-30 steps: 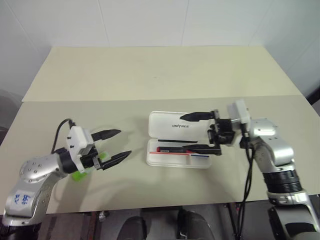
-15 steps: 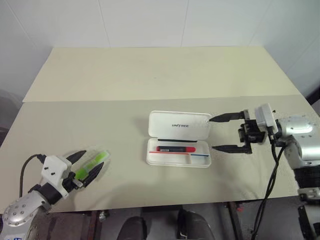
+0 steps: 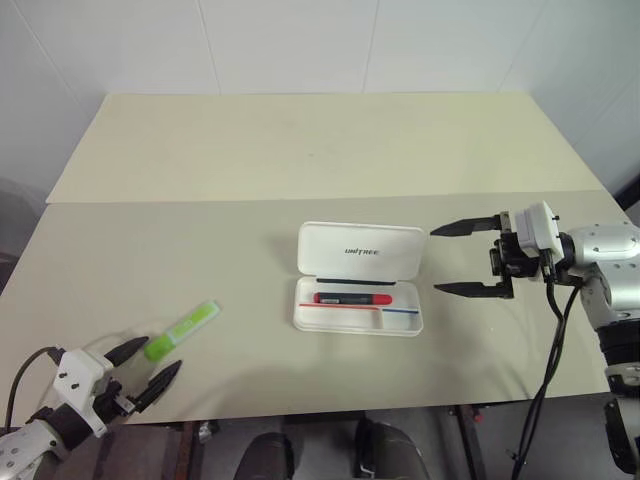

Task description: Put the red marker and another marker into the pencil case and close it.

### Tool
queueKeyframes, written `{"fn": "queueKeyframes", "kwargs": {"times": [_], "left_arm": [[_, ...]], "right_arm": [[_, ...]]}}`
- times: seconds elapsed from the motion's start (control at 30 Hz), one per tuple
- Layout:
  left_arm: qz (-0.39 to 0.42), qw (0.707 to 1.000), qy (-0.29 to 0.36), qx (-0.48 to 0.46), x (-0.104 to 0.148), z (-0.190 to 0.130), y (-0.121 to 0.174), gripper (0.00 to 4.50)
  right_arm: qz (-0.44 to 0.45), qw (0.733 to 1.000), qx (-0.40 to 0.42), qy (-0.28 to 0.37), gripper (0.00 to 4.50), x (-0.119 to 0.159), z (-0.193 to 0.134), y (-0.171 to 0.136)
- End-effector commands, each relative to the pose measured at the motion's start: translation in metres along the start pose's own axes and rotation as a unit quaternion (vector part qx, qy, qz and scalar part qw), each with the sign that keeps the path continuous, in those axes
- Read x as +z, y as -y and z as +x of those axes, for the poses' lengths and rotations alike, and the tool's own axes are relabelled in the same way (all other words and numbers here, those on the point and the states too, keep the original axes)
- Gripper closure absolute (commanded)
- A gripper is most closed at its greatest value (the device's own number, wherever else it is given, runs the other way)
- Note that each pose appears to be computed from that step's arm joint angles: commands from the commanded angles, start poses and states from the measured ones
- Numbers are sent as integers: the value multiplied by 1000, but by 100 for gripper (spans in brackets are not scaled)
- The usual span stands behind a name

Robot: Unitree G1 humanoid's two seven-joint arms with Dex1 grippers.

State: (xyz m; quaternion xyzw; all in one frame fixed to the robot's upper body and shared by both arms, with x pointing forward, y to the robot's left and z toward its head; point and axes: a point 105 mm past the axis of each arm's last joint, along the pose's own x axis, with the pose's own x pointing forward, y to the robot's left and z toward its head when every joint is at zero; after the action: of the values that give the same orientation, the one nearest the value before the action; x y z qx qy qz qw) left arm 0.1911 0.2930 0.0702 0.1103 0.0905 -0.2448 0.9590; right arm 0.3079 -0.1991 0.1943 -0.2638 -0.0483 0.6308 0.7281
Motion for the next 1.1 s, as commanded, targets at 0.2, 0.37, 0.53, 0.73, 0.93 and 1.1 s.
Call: {"fn": "queueKeyframes", "kwargs": {"times": [0.2,0.37,0.53,0.73,0.93,1.1], "left_arm": [[8,1000,-7,-23,-14,5,-17,54],[1,999,2,-46,-14,11,-9,54],[-9,997,9,-70,-8,20,3,212],[-1,996,18,-82,2,29,7,339],[17,995,52,-84,23,38,7,339],[47,986,91,-128,61,42,20,339]], "right_arm": [[-16,1000,25,-6,1,6,-7,-12],[-13,1000,18,-8,1,7,-11,-15],[-8,1000,13,-11,0,6,-16,-18],[-6,1000,13,-9,0,4,-11,-19],[-2,1000,12,-8,0,1,-7,-19],[3,1000,7,-5,0,-3,-3,-22]]}}
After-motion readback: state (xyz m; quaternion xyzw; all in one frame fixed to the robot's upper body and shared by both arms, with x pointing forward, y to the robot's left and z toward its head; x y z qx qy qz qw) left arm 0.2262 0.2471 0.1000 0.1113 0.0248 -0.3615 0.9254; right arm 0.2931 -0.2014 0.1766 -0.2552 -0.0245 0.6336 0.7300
